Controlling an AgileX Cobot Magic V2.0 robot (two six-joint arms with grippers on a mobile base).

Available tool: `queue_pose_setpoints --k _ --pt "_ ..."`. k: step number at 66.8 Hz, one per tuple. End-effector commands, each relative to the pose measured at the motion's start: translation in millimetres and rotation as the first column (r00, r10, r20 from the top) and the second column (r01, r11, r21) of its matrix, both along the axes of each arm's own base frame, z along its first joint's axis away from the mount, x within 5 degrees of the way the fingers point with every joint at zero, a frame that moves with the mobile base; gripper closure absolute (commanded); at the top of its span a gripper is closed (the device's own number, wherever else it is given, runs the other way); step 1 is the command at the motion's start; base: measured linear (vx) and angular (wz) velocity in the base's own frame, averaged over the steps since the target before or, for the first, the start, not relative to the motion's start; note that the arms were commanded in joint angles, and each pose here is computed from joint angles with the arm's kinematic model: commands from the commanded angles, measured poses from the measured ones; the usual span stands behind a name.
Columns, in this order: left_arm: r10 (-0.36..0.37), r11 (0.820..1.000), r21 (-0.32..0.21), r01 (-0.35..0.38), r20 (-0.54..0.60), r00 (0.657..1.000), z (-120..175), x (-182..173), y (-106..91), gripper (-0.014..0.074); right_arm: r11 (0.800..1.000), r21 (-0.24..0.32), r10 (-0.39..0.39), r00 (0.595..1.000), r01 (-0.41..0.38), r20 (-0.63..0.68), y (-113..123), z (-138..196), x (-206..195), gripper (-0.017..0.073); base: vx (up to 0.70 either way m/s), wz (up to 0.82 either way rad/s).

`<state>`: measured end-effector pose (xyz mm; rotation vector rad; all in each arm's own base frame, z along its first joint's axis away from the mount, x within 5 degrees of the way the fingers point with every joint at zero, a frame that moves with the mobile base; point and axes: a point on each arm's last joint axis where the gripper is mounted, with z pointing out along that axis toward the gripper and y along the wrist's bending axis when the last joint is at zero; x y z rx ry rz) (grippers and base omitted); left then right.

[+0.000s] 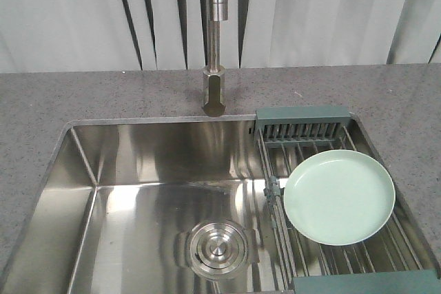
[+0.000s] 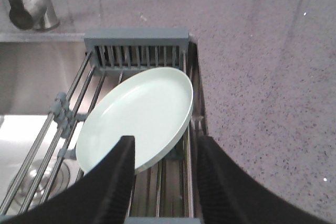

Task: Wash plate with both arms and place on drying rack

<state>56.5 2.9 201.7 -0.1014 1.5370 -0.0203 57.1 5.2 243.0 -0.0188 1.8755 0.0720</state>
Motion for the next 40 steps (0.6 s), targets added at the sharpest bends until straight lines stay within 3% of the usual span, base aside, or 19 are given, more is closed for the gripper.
queue_pose_setpoints --k 1,16,40 --pt "0.003 1.000 -0.005 -0.003 0.113 0.994 15.5 -3.1 0.2 0.0600 0.999 0.005 -0.032 0.984 0.032 0.176 -2.3 7.5 0.6 0.0286 0.00 0.00" --pt "0.003 1.000 -0.005 -0.003 0.113 0.994 15.5 -3.1 0.2 0.0600 0.996 0.013 -0.082 0.942 0.083 0.324 -5.8 -13.0 -4.1 0.0379 0.00 0.00" --pt "0.003 1.000 -0.005 -0.003 0.113 0.994 15.5 -3.1 0.2 0.0600 0.995 0.014 -0.096 0.926 0.098 0.366 -7.4 -39.8 -0.8 0.0482 0.00 0.00"
